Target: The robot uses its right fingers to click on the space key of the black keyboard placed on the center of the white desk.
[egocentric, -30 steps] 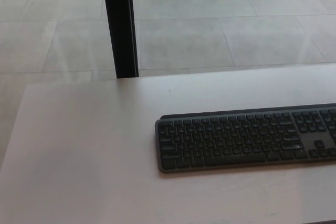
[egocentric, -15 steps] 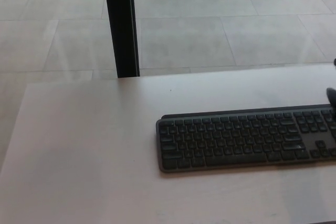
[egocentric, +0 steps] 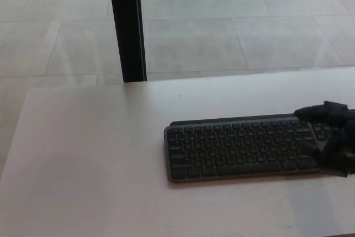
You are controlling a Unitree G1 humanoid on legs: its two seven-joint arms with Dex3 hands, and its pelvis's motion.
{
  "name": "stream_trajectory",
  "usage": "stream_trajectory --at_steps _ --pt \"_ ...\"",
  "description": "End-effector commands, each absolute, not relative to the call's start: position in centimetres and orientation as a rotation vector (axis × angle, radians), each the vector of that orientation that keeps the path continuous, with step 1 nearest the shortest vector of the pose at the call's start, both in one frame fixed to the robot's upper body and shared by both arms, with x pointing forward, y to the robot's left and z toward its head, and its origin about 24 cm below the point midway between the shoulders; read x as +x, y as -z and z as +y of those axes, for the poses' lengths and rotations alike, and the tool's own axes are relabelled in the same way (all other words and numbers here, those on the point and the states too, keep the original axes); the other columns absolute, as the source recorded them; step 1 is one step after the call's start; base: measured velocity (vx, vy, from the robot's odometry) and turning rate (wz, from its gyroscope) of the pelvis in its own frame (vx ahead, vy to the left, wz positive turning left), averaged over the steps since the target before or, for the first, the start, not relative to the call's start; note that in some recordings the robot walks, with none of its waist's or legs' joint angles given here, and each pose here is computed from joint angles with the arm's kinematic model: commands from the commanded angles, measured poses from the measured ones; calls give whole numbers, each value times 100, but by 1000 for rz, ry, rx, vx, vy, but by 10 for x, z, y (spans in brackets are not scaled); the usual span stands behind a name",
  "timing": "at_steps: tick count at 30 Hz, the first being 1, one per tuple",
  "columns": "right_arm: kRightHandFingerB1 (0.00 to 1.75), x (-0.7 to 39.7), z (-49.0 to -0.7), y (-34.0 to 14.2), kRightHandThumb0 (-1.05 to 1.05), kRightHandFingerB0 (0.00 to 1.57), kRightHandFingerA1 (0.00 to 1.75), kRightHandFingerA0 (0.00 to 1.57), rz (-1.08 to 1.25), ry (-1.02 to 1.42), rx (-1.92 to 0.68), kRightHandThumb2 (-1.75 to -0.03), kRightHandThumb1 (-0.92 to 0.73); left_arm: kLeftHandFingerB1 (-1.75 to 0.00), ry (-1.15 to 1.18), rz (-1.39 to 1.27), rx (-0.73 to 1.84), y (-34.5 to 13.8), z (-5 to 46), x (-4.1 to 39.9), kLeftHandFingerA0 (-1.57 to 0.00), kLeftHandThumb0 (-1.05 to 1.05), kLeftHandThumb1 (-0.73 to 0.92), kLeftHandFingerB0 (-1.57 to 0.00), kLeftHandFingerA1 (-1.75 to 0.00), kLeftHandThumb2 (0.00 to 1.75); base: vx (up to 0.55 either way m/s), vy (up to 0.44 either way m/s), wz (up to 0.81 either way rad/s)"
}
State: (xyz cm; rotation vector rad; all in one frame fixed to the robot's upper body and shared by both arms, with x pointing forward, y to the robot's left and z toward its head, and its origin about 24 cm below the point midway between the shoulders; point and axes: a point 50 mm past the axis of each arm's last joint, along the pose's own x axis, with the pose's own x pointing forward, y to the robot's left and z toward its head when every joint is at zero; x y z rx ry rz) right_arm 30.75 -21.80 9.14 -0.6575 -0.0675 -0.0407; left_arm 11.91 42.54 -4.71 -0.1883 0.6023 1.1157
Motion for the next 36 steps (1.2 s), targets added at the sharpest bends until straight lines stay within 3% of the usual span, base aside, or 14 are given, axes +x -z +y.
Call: stream_trajectory --at_steps 1,9,14,15,21,26,36 --pt "45 302 -204 -82 -29 71 151 89 -243 -206 -1208 -60 -59 -60 -1147 562 -157 36 436 118 -80 -42 54 -75 -82 56 0 0 0" --pt "48 301 -186 -73 -31 71 163 84 -403 -357 -1506 -66 -55 -61 -1152 552 -172 35 437 119 -79 -42 53 -76 -82 56 0 0 0" --pt "49 303 -180 -73 -32 71 162 85 -419 -389 -1532 -69 -55 -59 -1150 564 -160 35 437 119 -77 -42 55 -76 -78 56 0 0 0" --pt "49 305 -177 -74 -31 71 163 85 -424 -392 -1535 -70 -55 -61 -1155 554 -176 35 437 120 -80 -40 55 -77 -85 56 0 0 0" --pt "48 310 -173 -75 -29 73 164 85 -446 -369 -1552 -67 -54 -61 -1152 564 -157 35 437 117 -79 -42 55 -77 -88 56 0 0 0" --pt "48 314 -170 -76 -28 71 165 83 -449 -366 -1577 -69 -55 -59 -1158 572 -154 36 436 117 -80 -42 54 -76 -80 56 0 0 0" --pt "49 325 -166 -71 -25 71 162 87 -401 -349 -1600 -65 -53 -59 -1154 560 -168 36 436 117 -80 -42 55 -75 -81 56 0 0 0"
